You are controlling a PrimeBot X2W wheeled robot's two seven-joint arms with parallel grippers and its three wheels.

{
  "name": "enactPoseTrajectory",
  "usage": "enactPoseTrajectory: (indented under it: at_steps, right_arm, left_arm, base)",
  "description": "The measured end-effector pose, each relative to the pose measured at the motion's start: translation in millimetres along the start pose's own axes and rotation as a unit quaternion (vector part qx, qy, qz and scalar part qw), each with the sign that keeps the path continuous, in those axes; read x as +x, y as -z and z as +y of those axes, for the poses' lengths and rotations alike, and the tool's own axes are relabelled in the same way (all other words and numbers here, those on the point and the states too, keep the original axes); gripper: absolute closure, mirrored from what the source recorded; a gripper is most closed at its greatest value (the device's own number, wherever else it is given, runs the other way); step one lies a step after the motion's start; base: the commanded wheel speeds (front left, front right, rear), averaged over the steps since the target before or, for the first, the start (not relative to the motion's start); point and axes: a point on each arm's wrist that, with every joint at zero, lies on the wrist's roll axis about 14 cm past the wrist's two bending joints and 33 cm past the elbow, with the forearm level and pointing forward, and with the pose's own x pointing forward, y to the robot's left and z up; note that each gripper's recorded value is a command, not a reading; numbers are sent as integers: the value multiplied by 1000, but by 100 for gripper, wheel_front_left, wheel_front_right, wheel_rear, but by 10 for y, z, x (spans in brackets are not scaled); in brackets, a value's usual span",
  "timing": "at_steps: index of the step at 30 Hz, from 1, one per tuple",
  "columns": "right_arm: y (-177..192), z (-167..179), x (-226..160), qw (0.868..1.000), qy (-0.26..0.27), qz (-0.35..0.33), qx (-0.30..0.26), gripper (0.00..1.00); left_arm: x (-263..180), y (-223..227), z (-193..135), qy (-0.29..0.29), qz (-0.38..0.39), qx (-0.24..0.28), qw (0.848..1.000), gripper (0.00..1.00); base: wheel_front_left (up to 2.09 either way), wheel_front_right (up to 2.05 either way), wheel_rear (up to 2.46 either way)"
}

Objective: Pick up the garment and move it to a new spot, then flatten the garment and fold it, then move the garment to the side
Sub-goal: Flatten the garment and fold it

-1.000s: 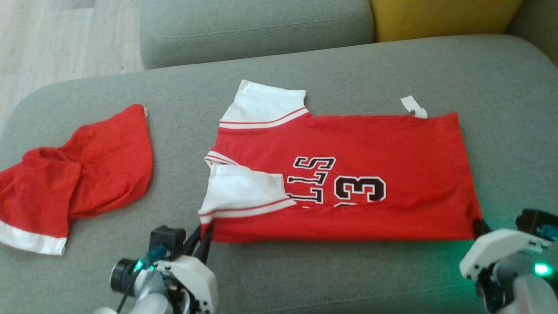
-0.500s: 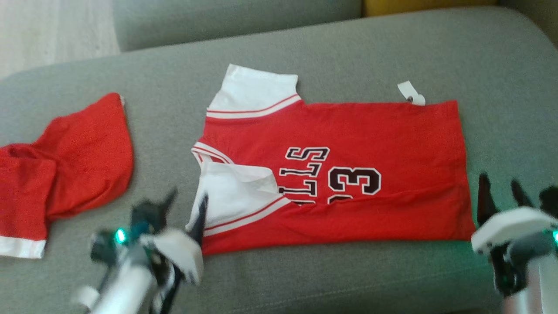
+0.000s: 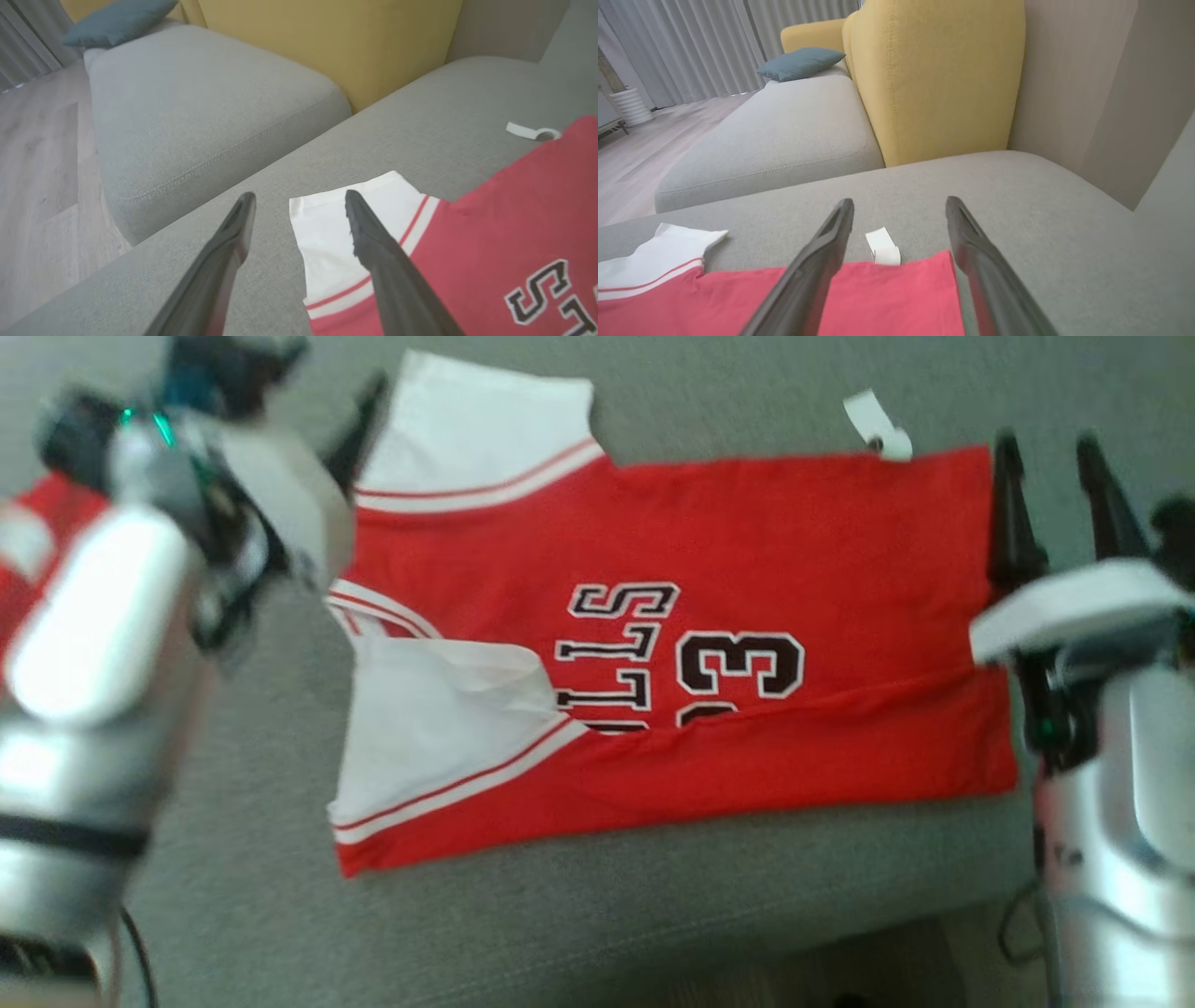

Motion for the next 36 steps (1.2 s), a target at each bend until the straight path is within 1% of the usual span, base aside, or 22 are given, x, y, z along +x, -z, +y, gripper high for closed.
enactPoseTrajectory:
  at_steps: [2, 3, 4, 7, 10, 13, 17, 21, 24, 27, 31, 36]
  right_arm:
    - [-37, 46, 99, 1000, -8, -4, -8, 0]
    - [-37, 46, 99, 1000, -8, -4, -8, 0]
    - [-60, 49, 132, 1000, -10, -7, -12, 0]
    - [-87, -26, 198, 1000, -3, -13, -22, 0]
    - [-10, -106, 216, 999, 5, -5, -32, 0]
    - [48, -183, 216, 999, 13, 1, -37, 0]
    - [109, -256, 200, 999, 21, 5, -35, 0]
    - [111, -236, 226, 999, 16, 1, -34, 0]
    - [144, -261, 221, 999, 18, 3, -34, 0]
    - [175, -291, 213, 999, 22, 5, -34, 0]
    - [205, -331, 206, 999, 27, 7, -36, 0]
    - [189, -343, 230, 999, 28, 6, -38, 0]
  left_arm:
    - [186, 58, 122, -2, 28, -10, 1000, 0]
    - [186, 58, 122, -2, 28, -10, 1000, 0]
    - [266, 105, 130, 5, 44, -5, 999, 0]
    - [484, 243, 85, 32, 78, 1, 996, 0]
    - [657, 432, 33, 54, 110, 17, 992, 0]
    - [770, 617, 3, 67, 136, 19, 988, 0]
    - [873, 807, 0, 75, 159, 33, 984, 0]
    - [958, 916, 12, 82, 170, 44, 981, 0]
    - [1014, 994, 47, 80, 180, 45, 979, 0]
    - [1062, 1061, -1, 88, 187, 39, 978, 0]
    - [1130, 1041, 13, 89, 189, 42, 977, 0]
    - [1148, 1089, 39, 88, 209, 42, 973, 0]
  base:
    - [0, 0, 0]
    - [0, 0, 0]
    - [0, 0, 0]
    - [0, 0, 0]
    - [0, 0, 0]
    - [0, 0, 0]
    - [0, 0, 0]
    - [0, 0, 0]
    - [0, 0, 0]
    - [0, 0, 0]
    - [0, 0, 0]
    - [0, 0, 0]
